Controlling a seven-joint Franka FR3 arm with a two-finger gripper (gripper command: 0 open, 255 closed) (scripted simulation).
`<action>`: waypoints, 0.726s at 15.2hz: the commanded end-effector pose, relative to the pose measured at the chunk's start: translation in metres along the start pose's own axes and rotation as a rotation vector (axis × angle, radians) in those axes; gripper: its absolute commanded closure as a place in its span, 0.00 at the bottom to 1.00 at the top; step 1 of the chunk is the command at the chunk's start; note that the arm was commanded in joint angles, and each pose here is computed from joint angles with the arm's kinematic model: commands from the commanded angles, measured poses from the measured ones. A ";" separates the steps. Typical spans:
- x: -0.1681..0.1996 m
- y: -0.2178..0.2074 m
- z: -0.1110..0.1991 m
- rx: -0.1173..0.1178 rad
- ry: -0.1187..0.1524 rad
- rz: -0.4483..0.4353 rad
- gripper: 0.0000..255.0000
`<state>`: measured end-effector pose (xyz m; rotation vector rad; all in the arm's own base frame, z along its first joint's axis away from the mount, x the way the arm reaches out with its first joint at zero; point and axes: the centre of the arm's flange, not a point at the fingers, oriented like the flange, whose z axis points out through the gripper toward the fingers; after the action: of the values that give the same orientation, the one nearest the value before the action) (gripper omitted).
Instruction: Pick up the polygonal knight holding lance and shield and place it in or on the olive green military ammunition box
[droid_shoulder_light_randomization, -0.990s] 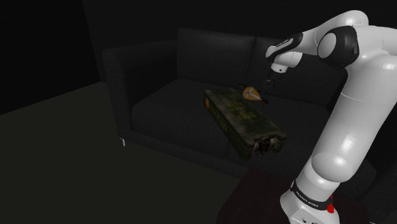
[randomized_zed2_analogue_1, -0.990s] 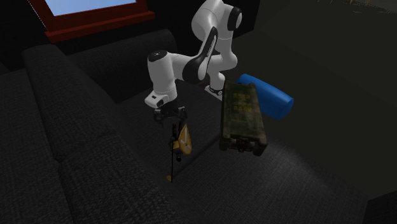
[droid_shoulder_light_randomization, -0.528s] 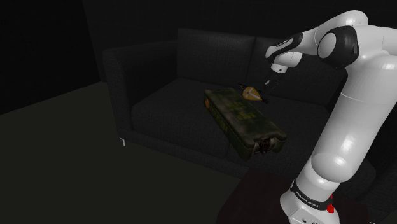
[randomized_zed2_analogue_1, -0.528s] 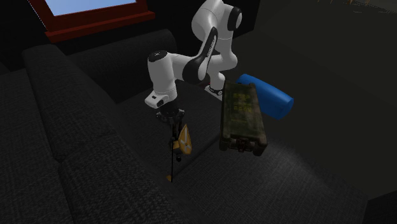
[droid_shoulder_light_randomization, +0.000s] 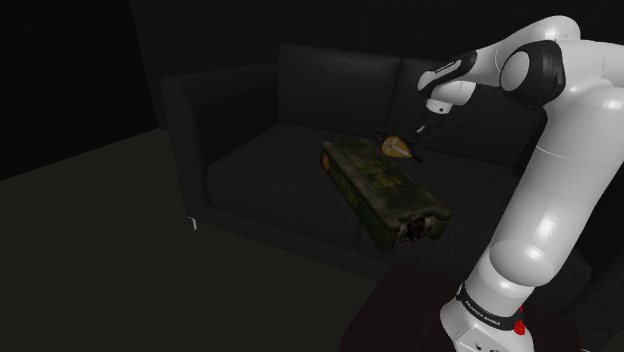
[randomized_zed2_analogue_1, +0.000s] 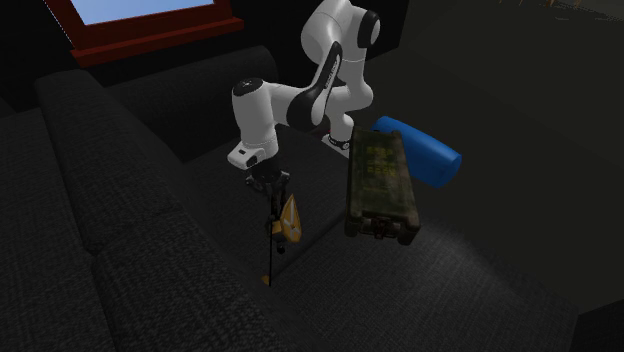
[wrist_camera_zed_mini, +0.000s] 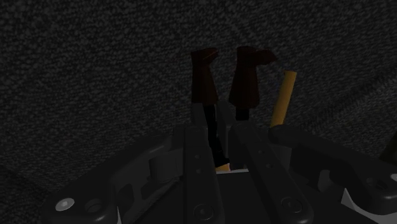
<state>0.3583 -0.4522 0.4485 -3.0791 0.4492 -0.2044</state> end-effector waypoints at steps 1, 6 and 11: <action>0.001 0.000 -0.008 0.000 0.000 0.000 1.00; 0.005 -0.001 -0.034 0.000 0.000 0.000 1.00; 0.008 -0.002 -0.060 0.000 0.000 0.000 1.00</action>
<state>0.3583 -0.4528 0.5033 -3.0791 0.4489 -0.2040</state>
